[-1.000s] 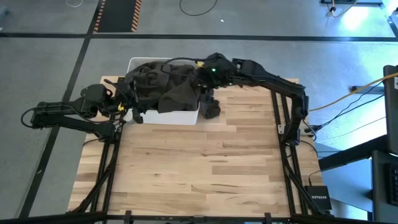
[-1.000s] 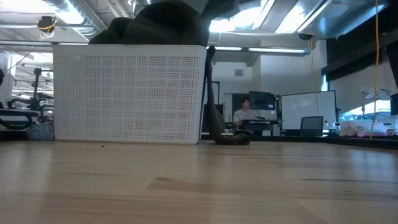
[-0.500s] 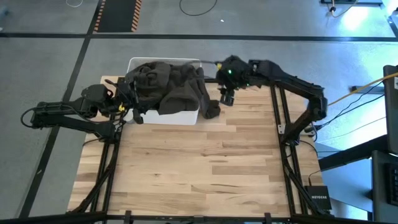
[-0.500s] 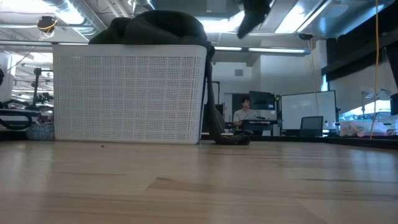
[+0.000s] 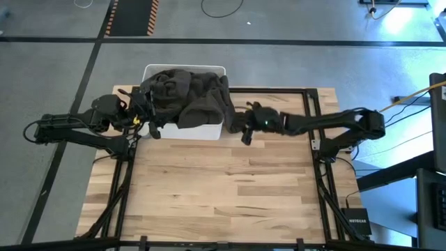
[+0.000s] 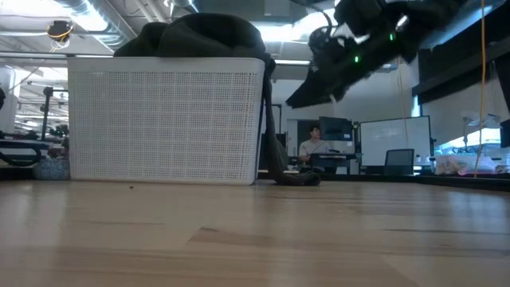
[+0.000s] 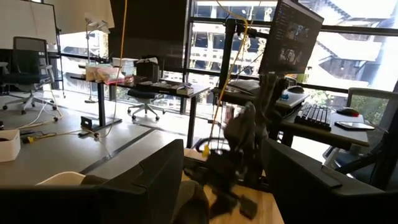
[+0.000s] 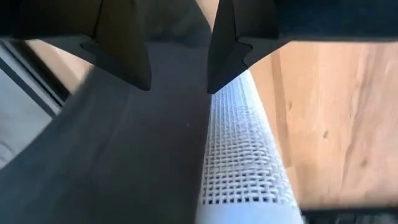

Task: Sort clothes
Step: Put the black shirt into the bin

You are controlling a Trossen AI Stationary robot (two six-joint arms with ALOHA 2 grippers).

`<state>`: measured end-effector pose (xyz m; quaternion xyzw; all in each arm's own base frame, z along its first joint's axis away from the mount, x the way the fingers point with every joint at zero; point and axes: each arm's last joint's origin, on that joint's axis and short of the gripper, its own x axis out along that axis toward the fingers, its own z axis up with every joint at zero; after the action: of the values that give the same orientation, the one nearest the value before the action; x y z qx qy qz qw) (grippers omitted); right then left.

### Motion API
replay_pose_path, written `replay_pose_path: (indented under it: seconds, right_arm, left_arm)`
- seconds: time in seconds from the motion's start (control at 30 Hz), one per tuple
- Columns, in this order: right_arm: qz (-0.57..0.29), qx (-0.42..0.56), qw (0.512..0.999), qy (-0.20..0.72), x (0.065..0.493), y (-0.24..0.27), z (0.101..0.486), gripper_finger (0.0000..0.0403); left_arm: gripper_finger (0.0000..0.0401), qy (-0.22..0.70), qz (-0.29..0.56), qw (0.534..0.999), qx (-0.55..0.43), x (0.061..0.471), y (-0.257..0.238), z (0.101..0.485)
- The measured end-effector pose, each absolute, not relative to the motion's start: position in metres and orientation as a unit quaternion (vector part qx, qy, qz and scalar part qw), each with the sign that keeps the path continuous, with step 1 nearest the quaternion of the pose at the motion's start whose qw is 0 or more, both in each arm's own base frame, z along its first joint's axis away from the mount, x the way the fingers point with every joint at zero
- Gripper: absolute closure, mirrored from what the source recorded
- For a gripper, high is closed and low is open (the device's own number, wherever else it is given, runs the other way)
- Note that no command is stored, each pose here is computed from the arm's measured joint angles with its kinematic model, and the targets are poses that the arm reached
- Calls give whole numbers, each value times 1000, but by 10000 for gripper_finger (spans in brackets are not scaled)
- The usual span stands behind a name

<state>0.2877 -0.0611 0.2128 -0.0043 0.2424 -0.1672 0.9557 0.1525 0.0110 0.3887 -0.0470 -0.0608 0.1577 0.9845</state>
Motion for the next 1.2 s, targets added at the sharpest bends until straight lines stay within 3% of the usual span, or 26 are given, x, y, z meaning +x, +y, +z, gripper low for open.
replay_pose_path:
  seconds: [0.37, 0.97, 1.1, 1.2]
  right_arm:
    - [-225, -5, 955, 192, 311, -39, 167, 231]
    - [-264, 8, 954, 140, 319, -43, 168, 231]
    - [-229, 10, 965, 125, 322, -40, 172, 231]
    - [-259, -14, 956, 133, 321, -38, 170, 231]
  left_arm:
    - [190, -57, 158, 985, -47, 153, 11, 388]
    - [190, -57, 159, 985, -43, 155, 11, 388]
    - [190, -53, 159, 985, -42, 157, 11, 387]
    - [190, -53, 160, 985, -42, 158, 11, 387]
